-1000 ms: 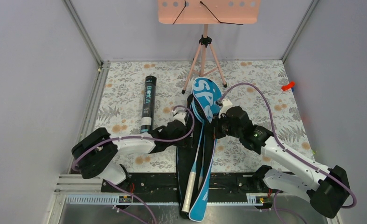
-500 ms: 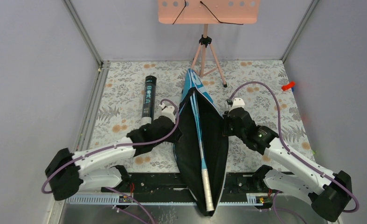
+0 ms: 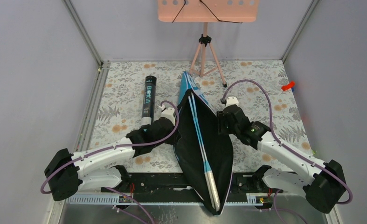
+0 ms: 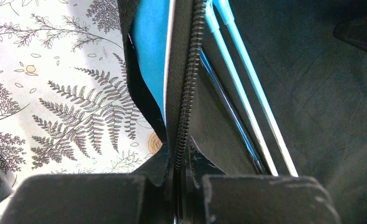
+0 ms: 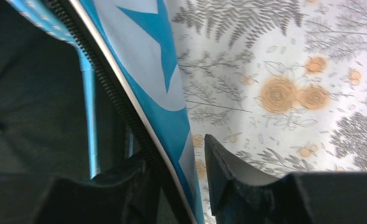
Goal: Pack up the badminton gear
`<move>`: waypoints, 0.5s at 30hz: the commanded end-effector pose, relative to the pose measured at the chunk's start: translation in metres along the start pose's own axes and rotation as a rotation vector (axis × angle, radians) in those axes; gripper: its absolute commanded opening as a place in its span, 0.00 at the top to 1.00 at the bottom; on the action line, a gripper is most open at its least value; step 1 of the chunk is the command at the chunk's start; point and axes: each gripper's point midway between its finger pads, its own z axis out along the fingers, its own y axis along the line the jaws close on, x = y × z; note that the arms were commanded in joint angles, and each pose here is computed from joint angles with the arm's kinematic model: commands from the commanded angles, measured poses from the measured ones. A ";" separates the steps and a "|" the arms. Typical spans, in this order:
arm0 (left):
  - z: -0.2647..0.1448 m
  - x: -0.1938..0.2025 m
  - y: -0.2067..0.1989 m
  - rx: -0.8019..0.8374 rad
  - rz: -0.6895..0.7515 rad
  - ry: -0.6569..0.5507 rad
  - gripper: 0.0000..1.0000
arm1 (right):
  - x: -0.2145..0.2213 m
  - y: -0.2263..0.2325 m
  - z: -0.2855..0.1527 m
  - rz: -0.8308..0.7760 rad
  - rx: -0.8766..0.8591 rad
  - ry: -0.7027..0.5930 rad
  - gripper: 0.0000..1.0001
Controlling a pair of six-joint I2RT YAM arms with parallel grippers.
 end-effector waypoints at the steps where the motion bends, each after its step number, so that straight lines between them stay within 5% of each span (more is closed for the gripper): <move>1: -0.004 -0.026 -0.019 0.063 -0.016 -0.087 1.00 | -0.028 0.041 -0.017 0.000 -0.242 -0.101 0.54; 5: -0.005 -0.025 -0.023 0.088 -0.038 -0.091 1.00 | -0.025 0.059 -0.027 -0.008 -0.373 -0.126 0.40; 9: -0.007 -0.026 -0.025 0.105 -0.077 -0.098 1.00 | -0.011 0.075 -0.033 -0.050 -0.496 -0.087 0.04; 15: -0.011 -0.030 -0.022 0.072 -0.168 -0.111 1.00 | 0.027 0.088 -0.039 -0.128 -0.521 0.011 0.00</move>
